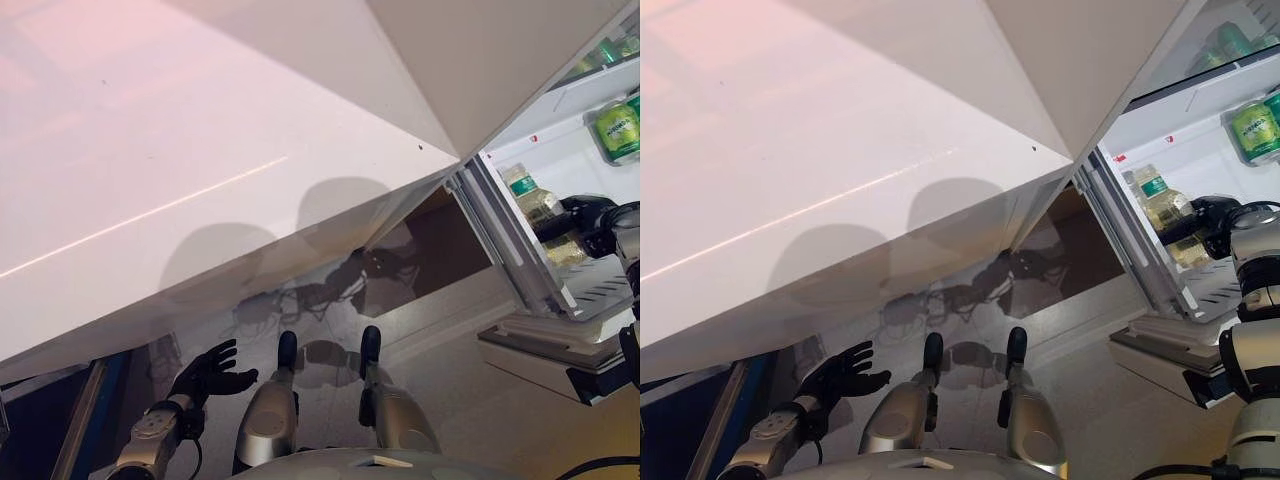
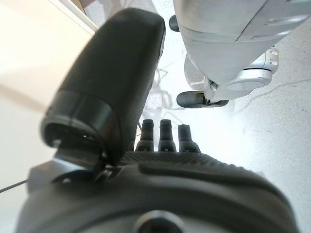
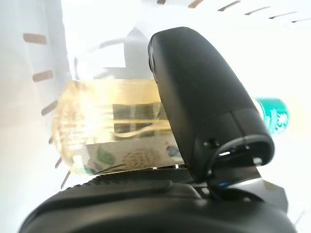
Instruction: Put drinks into fridge and close the fridge
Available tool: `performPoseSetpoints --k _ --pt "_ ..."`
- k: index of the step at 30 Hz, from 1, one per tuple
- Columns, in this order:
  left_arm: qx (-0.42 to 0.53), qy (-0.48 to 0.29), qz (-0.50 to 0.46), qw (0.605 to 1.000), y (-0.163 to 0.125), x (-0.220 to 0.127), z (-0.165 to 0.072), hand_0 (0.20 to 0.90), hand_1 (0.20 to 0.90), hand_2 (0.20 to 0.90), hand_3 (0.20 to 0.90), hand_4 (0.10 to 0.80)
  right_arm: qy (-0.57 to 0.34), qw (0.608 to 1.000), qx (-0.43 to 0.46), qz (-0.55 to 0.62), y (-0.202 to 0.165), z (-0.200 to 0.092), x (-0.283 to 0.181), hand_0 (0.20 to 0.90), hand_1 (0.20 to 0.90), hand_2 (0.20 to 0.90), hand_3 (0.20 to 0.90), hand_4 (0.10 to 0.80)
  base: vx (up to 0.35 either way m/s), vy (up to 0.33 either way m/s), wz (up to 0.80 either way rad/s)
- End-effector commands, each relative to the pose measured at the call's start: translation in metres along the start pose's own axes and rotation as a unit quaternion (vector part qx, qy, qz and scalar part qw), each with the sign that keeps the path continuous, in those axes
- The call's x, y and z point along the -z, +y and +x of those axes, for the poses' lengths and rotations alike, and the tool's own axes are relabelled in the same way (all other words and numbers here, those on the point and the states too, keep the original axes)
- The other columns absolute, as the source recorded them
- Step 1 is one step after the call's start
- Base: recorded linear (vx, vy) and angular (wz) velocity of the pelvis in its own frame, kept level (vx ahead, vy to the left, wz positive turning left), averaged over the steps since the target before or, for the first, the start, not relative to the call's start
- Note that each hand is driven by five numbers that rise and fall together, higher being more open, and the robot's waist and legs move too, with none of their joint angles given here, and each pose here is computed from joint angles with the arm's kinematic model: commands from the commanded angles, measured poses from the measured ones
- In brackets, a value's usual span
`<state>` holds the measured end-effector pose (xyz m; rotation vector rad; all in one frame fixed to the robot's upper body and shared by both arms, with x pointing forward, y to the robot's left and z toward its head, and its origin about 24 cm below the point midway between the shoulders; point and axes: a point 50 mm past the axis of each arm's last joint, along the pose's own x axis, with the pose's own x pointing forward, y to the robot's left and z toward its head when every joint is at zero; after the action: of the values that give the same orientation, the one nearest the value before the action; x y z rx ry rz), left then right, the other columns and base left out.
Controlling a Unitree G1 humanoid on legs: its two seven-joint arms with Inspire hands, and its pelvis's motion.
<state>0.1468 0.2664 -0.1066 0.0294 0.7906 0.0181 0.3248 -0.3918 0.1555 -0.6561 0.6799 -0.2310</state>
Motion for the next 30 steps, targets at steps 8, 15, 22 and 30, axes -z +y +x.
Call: performPoseSetpoints --k 8,15,22,30 --pt "-0.025 0.044 0.034 0.998 0.017 -0.011 -0.002 0.900 0.900 0.900 0.900 0.800 -0.021 0.997 0.068 0.016 -0.051 -0.024 -0.011 0.900 0.900 0.900 0.900 0.800 0.039 -0.031 -0.01" --pt "-0.031 0.057 0.028 0.998 0.015 -0.009 0.004 0.900 0.900 0.900 0.900 0.800 -0.043 0.994 0.093 0.036 -0.049 -0.023 -0.012 0.900 0.900 0.900 0.900 0.800 0.008 0.026 -0.04" --pt "-0.028 0.073 0.031 0.996 0.011 -0.002 0.005 0.900 0.900 0.900 0.900 0.800 -0.121 0.975 0.159 0.097 -0.057 -0.033 -0.029 0.900 0.900 0.900 0.900 0.800 0.008 0.047 -0.07" --pt "-0.015 0.085 0.023 0.996 -0.003 0.011 0.006 0.900 0.900 0.900 0.900 0.800 -0.309 0.897 0.265 0.175 -0.055 -0.069 -0.054 0.900 0.900 0.900 0.900 0.800 0.016 0.059 -0.11"
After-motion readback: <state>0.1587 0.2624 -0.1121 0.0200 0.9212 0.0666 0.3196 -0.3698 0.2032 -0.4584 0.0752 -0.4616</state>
